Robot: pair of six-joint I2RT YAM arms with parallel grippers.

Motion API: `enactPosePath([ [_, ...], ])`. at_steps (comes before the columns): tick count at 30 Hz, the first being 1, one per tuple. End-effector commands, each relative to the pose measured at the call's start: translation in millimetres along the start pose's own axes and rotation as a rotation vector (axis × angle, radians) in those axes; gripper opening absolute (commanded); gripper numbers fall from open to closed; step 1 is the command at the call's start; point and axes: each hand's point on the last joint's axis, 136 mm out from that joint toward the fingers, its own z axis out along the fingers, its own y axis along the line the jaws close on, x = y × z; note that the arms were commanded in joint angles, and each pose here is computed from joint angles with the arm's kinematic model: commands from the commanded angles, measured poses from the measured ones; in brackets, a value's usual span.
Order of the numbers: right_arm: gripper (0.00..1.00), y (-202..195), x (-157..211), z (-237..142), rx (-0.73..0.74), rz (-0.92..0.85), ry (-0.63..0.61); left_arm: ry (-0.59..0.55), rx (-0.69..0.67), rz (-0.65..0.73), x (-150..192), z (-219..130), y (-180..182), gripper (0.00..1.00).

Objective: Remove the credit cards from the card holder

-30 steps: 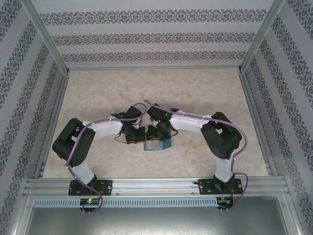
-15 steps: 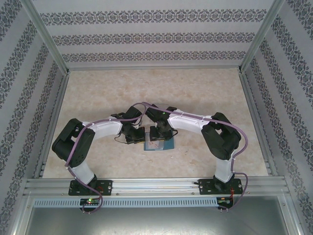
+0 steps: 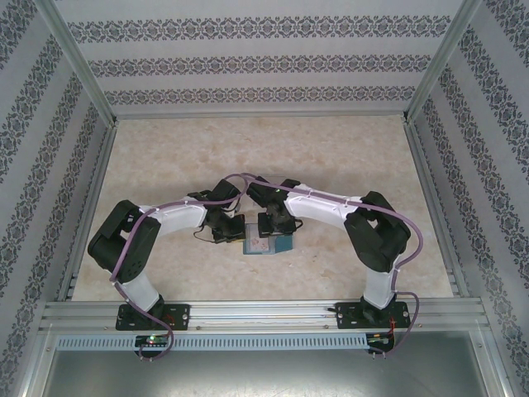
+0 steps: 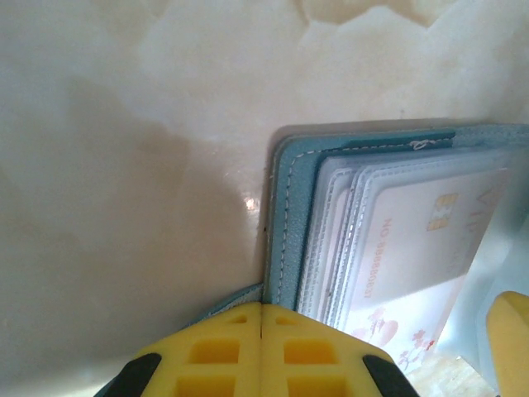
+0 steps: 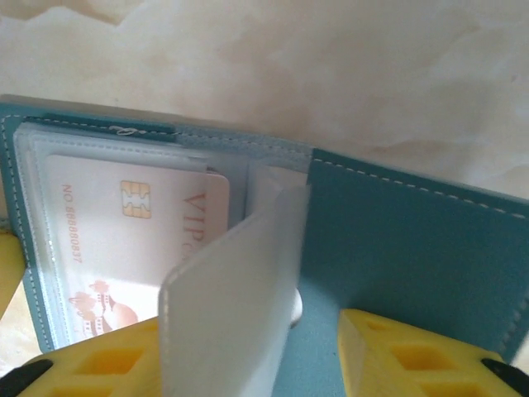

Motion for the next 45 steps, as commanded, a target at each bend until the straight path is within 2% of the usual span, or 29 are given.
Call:
enactPosePath([
  [1, 0.49, -6.0, 3.3, -9.1, 0.034, -0.011, -0.016, 0.041, -0.069, -0.014, 9.2, 7.0, 14.9, 0.04],
  [9, 0.30, 4.8, 5.5, -12.5, -0.040, -0.008, -0.004, 0.039, -0.074, -0.010, 7.9, 6.0, 14.6, 0.04],
  [14, 0.13, 10.1, 5.4, -13.2, -0.083, 0.000, 0.001, 0.038, -0.075, -0.011, 7.3, 5.9, 14.4, 0.04],
  [17, 0.08, 13.4, 3.5, -14.1, -0.127, 0.014, -0.002, 0.039, -0.083, -0.008, 6.9, 5.2, 15.0, 0.04],
  [22, 0.06, 21.2, 1.3, -14.1, -0.258, 0.074, -0.009, 0.051, -0.099, -0.006, 8.8, 8.0, 19.0, 0.04],
  [25, 0.05, 16.6, 2.4, -11.9, -0.279, 0.098, -0.002, 0.055, -0.104, -0.011, 10.1, 9.2, 21.2, 0.04],
  [39, 0.14, -40.0, 9.6, 1.4, -0.067, 0.091, -0.002, 0.058, -0.114, -0.007, 10.2, 8.2, 21.9, 0.04],
  [45, 0.22, -54.9, 11.2, 9.0, -0.006, 0.083, 0.005, 0.056, -0.114, -0.002, 8.1, 5.5, 19.0, 0.04],
])
